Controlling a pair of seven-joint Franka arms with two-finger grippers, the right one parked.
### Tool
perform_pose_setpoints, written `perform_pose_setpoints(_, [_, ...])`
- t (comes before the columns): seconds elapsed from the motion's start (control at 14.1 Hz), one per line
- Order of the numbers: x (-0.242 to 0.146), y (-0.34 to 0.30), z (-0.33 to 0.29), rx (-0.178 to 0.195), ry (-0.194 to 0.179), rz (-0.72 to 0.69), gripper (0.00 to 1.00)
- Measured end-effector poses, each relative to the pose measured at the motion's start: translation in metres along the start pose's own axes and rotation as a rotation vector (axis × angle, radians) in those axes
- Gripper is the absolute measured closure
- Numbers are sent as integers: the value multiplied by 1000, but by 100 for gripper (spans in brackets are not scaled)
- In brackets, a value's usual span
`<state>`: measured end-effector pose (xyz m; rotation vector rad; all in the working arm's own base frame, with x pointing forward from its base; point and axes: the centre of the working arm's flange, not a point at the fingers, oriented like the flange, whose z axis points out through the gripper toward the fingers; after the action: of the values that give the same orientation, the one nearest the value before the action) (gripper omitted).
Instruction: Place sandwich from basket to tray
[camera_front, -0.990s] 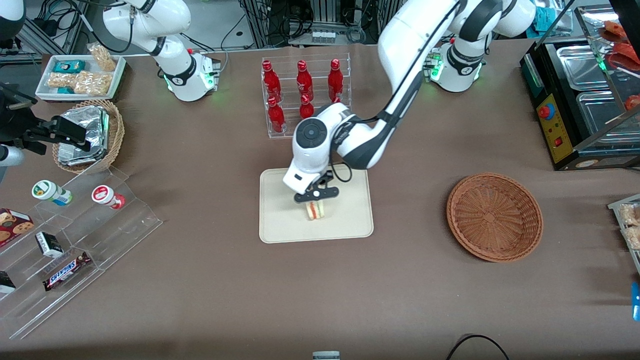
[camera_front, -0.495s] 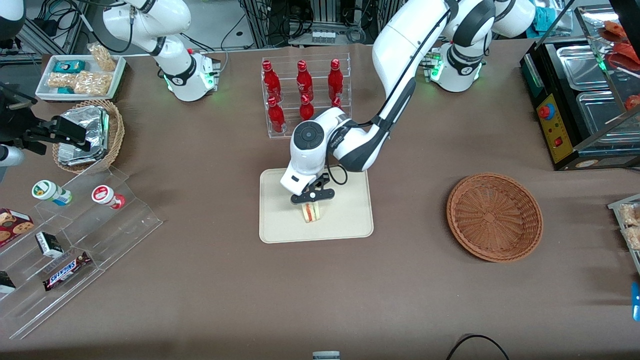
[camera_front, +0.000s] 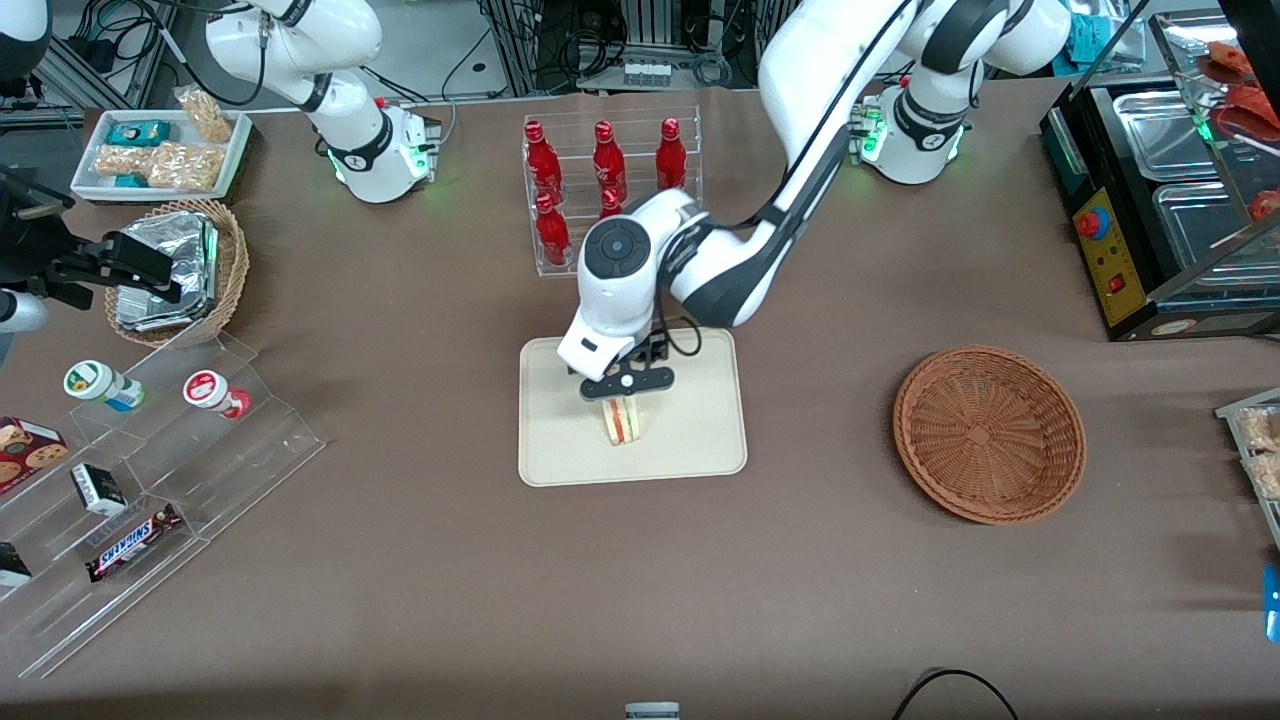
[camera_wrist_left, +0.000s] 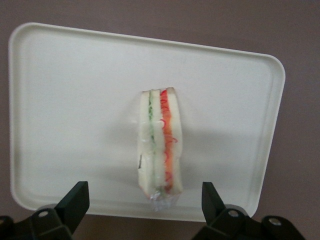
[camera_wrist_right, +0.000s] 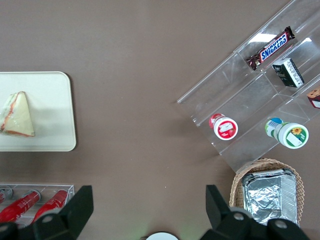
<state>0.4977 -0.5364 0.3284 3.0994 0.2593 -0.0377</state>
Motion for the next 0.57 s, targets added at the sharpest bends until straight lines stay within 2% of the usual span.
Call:
perform_pose_setpoints(0.07, [6,-18,-14,43,-20,-8,0])
perform_pose_setpoints(0.21, [28,-59,-31,83,-43,-43,0])
perform_pose_setpoints(0.57, [81,-169,-52,95,-83,17,0])
